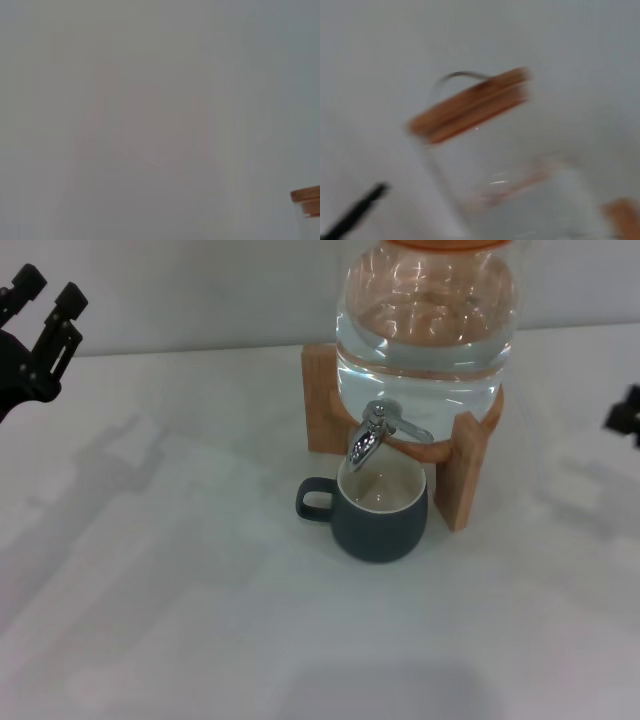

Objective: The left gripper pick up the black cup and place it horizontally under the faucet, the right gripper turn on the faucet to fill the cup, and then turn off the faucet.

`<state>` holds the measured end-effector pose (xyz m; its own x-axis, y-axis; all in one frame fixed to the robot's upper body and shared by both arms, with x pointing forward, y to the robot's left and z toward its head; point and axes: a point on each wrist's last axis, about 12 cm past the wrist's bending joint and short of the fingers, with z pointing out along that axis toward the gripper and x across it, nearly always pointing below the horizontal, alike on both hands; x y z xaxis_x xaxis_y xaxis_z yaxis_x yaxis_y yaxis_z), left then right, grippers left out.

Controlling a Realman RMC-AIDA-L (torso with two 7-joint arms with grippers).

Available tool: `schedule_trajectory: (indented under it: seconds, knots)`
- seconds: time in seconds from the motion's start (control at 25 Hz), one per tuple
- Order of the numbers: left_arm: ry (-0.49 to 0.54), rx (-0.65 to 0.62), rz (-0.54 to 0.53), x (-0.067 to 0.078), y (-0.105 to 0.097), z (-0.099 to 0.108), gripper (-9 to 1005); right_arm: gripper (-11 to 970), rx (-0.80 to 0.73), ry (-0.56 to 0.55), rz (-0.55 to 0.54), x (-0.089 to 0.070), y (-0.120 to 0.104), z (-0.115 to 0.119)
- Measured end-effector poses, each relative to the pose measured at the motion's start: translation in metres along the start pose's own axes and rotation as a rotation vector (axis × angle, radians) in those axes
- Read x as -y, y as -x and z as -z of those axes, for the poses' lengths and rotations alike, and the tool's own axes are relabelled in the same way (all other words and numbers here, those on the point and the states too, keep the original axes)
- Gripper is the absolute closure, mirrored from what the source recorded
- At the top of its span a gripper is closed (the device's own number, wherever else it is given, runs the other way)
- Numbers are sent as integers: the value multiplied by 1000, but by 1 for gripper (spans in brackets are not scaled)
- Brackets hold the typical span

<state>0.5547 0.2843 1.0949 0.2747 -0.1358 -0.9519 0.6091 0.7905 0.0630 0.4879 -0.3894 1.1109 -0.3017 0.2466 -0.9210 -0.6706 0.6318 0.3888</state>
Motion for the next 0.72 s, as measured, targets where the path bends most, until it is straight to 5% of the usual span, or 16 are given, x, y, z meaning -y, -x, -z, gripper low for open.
schedule_trajectory:
  seconds: [0.32,0.72]
  knots:
    - [33,12,-6,-9,6,7,551,117,-77,255,-42,-29,-10,-55]
    - [42,30,-2,-9,8,14,546,117,-143,315,-66,-34,-22,-96]
